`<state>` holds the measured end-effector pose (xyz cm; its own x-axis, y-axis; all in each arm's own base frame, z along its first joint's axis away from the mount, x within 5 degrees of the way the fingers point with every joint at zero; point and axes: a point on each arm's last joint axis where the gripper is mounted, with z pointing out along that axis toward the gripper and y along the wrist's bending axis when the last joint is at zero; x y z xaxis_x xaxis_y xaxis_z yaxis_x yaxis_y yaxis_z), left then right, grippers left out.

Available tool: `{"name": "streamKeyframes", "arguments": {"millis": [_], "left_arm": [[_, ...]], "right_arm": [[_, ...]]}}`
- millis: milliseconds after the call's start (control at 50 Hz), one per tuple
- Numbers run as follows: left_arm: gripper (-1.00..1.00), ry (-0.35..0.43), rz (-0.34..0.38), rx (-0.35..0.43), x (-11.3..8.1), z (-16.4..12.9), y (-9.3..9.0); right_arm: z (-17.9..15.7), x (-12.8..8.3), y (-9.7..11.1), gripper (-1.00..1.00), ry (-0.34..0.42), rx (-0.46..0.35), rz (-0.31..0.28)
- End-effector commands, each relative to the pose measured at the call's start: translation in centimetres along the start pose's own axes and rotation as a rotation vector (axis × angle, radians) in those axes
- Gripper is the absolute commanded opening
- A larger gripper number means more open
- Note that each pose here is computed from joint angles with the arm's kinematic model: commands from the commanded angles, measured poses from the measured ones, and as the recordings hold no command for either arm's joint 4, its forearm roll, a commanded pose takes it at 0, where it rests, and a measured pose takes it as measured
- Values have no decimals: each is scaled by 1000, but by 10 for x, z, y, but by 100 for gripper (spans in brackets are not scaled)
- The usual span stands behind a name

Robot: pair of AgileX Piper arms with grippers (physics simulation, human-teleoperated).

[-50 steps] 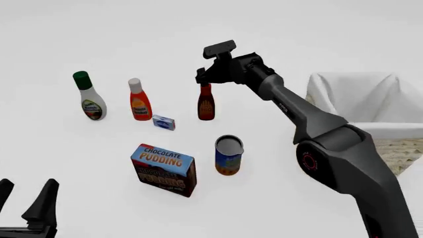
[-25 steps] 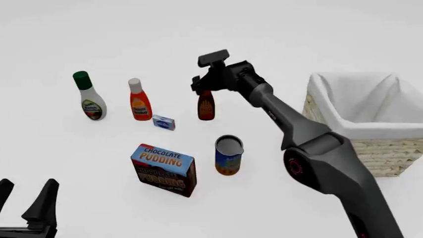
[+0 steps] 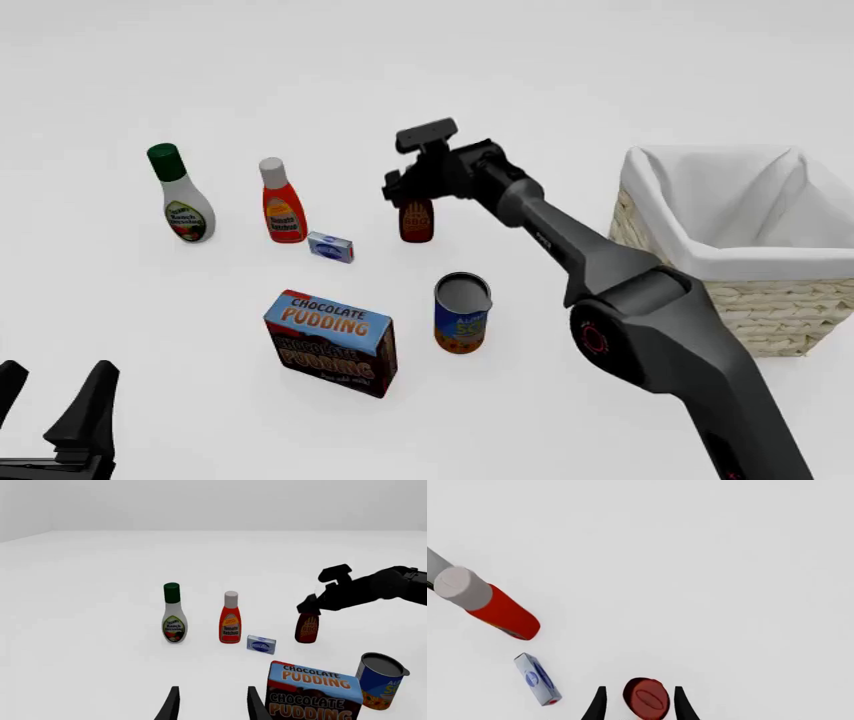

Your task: Pick the bbq sauce and place it in the basket.

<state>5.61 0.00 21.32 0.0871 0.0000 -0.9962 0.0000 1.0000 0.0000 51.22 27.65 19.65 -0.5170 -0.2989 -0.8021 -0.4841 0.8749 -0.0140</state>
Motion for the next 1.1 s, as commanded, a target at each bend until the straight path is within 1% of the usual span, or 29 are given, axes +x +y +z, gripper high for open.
{"name": "streamKeyframes", "arguments": {"millis": [20,80,100,460,480,500,620,760,1000,1100], "left_arm": [[100,0,0,0,0,0,0],[100,0,0,0,0,0,0],[100,0,0,0,0,0,0],[100,0,0,0,0,0,0],[100,0,0,0,0,0,0],[100,0,0,0,0,0,0],[100,0,0,0,0,0,0],[100,0,0,0,0,0,0],[100,0,0,0,0,0,0],[100,0,0,0,0,0,0]], "right_arm": [[4,9,2,100,17,-3,2],[4,9,3,100,19,-4,3],[3,9,3,-100,18,-4,3],[-9,-1,0,-100,1,0,-13],[-11,-2,0,-100,-3,0,-15],[-19,-9,-1,-100,-14,2,-20],[-31,-18,-2,-100,-29,4,-27],[-54,-35,-4,-100,-58,7,-45],[-84,-45,-1,-100,-91,5,-60],[-105,-52,-1,-100,-113,7,-73]]}}
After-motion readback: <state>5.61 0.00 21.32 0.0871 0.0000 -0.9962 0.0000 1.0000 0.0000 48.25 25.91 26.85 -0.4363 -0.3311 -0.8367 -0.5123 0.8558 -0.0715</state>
